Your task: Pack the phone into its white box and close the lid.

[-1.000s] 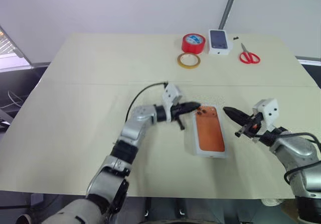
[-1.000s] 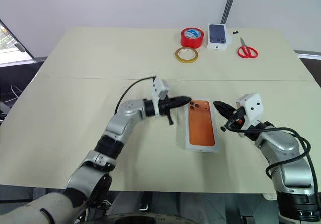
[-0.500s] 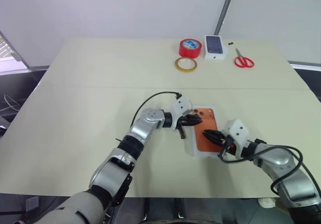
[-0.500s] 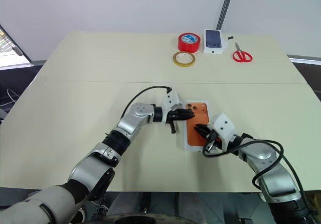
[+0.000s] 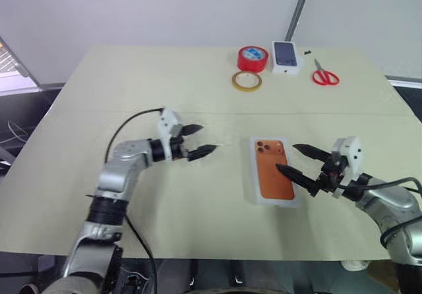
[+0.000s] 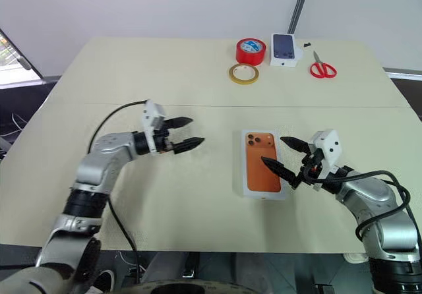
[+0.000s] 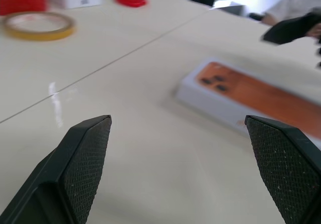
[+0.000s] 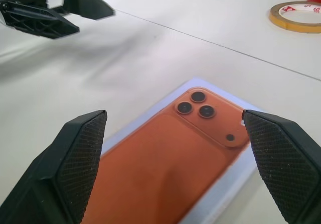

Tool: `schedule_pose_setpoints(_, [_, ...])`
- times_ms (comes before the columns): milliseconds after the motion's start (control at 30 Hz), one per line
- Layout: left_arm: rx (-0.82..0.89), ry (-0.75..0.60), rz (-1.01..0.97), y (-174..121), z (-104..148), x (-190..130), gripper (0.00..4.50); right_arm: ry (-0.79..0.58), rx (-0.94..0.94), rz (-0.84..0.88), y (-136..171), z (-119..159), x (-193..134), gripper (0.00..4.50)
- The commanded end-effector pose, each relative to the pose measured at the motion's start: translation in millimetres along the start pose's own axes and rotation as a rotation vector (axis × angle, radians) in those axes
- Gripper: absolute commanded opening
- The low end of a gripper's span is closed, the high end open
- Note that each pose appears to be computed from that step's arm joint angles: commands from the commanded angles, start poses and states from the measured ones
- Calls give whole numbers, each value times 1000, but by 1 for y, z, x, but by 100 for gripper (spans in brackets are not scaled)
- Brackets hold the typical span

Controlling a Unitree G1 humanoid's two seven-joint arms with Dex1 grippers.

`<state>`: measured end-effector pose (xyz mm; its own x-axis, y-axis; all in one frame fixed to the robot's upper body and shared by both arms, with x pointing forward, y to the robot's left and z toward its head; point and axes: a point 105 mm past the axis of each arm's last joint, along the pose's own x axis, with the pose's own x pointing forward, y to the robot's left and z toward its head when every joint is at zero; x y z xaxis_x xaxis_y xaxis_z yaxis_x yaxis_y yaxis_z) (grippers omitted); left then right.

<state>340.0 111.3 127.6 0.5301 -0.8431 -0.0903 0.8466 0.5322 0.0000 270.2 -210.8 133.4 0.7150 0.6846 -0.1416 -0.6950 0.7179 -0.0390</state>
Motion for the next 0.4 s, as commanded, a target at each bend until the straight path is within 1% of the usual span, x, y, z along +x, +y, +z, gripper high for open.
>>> schedule_pose_setpoints(33, [78,7,77,16,4,-30,447,-22,-70,-24,-11,11,-6,449])
schedule_pose_setpoints(100, [4,2,134,28,4,-54,447,2,-92,-24,-16,9,-9,449])
schedule_pose_setpoints(167, [-20,-8,164,31,6,-64,447,19,-105,-29,-21,7,-13,449])
schedule_pose_setpoints(200, [-5,-1,174,32,6,-68,447,26,-102,-24,-22,5,-15,449])
schedule_pose_setpoints(300, [31,57,254,43,-3,-96,447,70,-117,-31,-32,-2,-24,449])
schedule_pose_setpoints(367, [37,94,264,43,-9,-107,447,79,-120,-44,-39,-3,-30,449])
schedule_pose_setpoints(400, [28,119,285,46,-15,-118,447,88,-126,-49,-42,-4,-33,449])
